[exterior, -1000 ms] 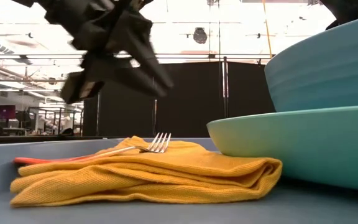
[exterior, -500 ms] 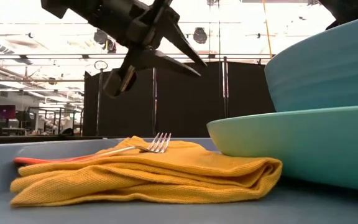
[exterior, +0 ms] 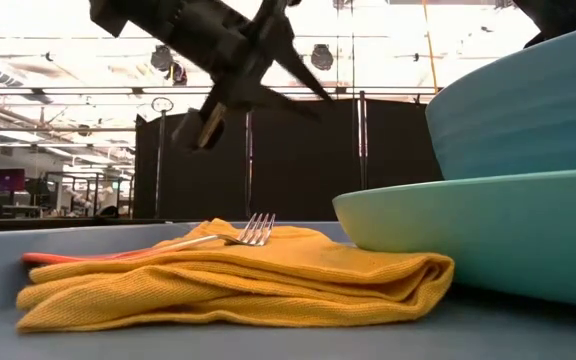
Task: Set up tray
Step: Put the orange fork on top of the yellow table napkin
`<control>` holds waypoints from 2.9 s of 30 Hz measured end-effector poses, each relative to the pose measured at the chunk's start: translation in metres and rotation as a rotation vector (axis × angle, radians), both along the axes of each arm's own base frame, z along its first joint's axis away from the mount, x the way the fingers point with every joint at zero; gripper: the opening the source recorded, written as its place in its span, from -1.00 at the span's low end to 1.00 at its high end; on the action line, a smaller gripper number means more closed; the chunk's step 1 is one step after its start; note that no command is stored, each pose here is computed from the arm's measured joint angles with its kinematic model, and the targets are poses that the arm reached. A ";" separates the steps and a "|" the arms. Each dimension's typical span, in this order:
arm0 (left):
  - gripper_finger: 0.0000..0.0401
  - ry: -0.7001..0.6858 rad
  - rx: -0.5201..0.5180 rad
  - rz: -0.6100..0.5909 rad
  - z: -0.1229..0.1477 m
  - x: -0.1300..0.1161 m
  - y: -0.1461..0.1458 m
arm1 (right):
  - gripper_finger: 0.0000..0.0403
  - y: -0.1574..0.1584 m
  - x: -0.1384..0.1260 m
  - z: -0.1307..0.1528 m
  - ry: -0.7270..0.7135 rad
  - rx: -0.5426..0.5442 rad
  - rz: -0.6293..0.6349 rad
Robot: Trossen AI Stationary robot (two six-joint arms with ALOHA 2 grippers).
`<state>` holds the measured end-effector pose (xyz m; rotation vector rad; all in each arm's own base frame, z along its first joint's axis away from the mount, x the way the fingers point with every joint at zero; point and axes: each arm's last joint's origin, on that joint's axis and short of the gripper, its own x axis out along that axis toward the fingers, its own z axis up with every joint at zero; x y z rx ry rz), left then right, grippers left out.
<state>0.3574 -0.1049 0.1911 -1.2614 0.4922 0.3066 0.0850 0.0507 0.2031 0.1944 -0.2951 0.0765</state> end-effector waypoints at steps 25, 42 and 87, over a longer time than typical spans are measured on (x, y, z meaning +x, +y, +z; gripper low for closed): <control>-0.69 0.414 -0.240 0.362 0.036 0.033 0.039 | -0.79 0.000 0.000 0.000 0.000 0.000 0.000; -0.69 0.713 -0.263 0.249 0.007 0.040 0.020 | -0.79 0.001 0.001 -0.002 0.019 -0.016 0.000; -0.39 0.798 -0.244 0.070 -0.019 0.037 -0.022 | -0.79 0.001 0.001 -0.003 0.023 -0.019 0.000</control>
